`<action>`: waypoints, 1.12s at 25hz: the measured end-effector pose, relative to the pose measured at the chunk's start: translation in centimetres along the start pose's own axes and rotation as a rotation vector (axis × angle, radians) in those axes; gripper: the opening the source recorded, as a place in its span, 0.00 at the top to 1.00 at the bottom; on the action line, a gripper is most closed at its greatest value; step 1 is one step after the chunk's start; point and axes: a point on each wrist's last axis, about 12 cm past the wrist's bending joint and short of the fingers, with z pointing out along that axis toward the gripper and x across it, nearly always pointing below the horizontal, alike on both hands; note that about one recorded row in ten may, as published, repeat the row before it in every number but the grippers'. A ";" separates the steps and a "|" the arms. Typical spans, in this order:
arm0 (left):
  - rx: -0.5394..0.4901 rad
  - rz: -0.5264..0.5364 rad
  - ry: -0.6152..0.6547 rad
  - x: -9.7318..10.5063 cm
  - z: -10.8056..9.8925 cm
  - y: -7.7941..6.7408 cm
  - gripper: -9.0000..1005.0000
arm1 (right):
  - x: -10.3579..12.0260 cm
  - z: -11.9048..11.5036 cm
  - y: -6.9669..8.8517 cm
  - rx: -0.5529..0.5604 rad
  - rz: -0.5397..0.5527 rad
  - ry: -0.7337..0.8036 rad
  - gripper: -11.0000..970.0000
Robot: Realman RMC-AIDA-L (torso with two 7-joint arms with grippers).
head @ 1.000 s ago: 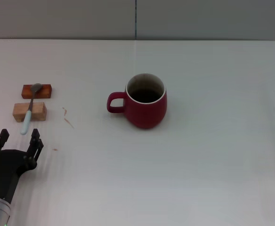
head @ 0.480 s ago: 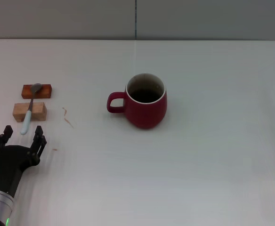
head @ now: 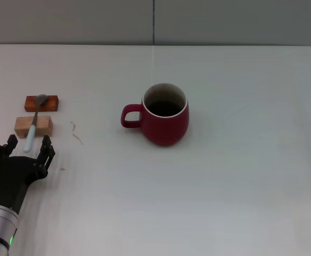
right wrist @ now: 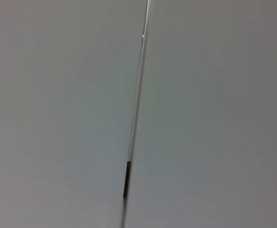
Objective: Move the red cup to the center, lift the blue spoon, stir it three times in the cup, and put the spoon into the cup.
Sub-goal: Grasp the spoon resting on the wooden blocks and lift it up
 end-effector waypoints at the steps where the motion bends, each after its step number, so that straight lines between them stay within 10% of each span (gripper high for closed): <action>1: 0.000 0.000 0.000 0.0 0.0 0.0 0.27 | 0.0 0.0 0.0 0.000 0.000 0.000 0.42; 28: 0.007 0.006 0.005 0.0 1.3 0.1 0.28 | 0.0 -0.2 -0.3 0.000 -0.012 -0.004 0.43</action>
